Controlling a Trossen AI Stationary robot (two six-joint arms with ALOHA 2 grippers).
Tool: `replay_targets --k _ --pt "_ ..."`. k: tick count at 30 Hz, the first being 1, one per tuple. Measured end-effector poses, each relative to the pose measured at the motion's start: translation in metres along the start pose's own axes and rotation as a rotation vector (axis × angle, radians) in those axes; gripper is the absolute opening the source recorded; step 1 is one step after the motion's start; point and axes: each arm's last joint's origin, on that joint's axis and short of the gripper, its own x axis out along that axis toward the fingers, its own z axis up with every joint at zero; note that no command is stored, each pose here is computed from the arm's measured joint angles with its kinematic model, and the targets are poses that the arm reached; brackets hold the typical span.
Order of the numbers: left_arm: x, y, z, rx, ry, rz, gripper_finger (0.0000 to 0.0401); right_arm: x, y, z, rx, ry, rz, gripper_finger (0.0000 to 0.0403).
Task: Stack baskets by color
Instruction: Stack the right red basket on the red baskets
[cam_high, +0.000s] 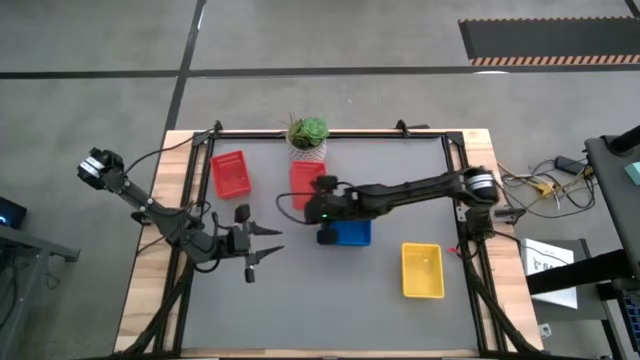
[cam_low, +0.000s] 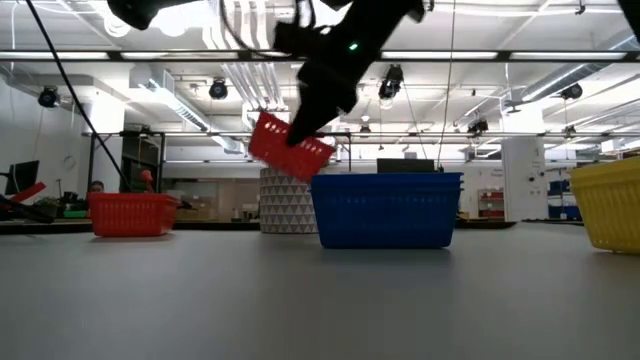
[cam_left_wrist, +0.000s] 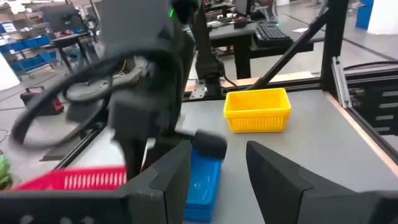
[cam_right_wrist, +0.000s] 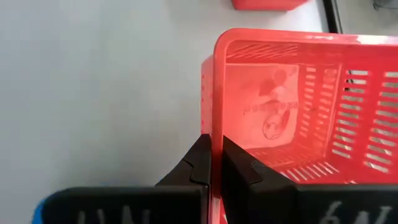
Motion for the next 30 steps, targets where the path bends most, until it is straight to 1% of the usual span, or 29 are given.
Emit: replay_targets --k 3,6,12,16,20,25,28,30 --pt "-0.002 -0.003 -0.001 0.002 0.000 -0.002 0.0141 0.019 0.004 0.009 -0.032 0.006 0.001 0.0008" --pt "-0.003 -0.004 -0.003 -0.020 0.011 0.004 0.0141 0.035 0.009 0.014 -0.057 0.019 0.005 0.0008" --pt "-0.005 -0.002 -0.018 -0.052 0.124 0.042 0.0141 0.064 0.020 0.016 -0.099 0.064 0.019 0.0009" --pt "-0.005 -0.002 -0.023 -0.084 0.154 0.053 0.0141 0.077 0.024 0.016 -0.088 0.068 0.029 0.0016" --pt "-0.005 -0.002 -0.023 -0.083 0.157 0.052 0.0141 0.086 0.028 0.014 -0.085 0.079 0.034 0.0045" --pt "-0.005 -0.002 -0.022 -0.079 0.161 0.053 0.0141 0.087 0.028 0.014 -0.081 0.076 0.033 0.0101" --pt "-0.005 -0.001 -0.023 -0.077 0.163 0.055 0.0141 0.076 0.026 0.019 -0.078 0.057 0.041 0.0127" --pt "-0.005 -0.001 -0.023 -0.076 0.163 0.055 0.0141 0.063 0.024 0.025 -0.076 0.030 0.039 0.0139"
